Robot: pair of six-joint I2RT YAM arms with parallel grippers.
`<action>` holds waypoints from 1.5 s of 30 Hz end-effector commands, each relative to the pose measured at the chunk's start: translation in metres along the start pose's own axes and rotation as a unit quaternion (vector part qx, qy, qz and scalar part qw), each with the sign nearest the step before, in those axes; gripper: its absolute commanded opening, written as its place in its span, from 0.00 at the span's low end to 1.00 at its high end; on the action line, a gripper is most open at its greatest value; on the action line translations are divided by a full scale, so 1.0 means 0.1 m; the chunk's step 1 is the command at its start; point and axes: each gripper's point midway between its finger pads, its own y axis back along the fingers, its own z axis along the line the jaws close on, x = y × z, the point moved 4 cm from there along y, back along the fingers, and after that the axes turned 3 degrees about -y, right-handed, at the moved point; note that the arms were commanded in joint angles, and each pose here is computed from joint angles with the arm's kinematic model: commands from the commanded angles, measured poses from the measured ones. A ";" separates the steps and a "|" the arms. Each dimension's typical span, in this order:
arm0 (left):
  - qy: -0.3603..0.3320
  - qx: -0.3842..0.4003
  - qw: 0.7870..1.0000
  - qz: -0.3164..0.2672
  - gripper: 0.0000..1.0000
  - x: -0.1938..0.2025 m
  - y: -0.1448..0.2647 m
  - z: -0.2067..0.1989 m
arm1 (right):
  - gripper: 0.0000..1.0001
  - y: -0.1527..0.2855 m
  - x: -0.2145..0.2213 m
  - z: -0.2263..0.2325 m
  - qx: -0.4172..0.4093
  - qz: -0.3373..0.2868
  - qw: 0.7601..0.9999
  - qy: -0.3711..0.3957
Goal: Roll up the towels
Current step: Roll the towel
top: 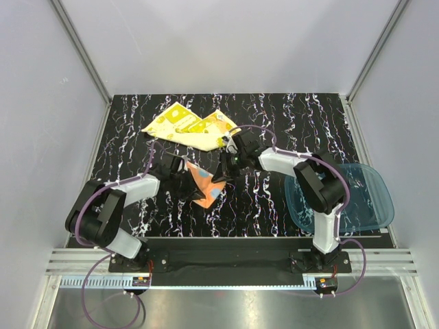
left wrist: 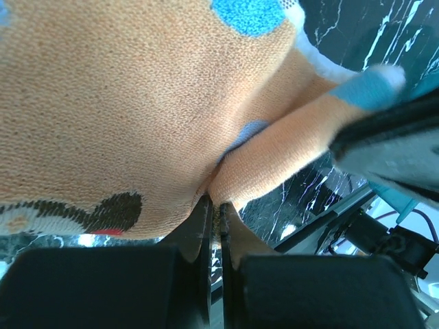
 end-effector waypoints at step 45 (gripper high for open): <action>-0.328 -0.245 0.908 -0.095 0.48 0.05 0.03 -0.09 | 0.12 -0.43 -0.13 -0.03 -0.018 0.034 0.999 0.039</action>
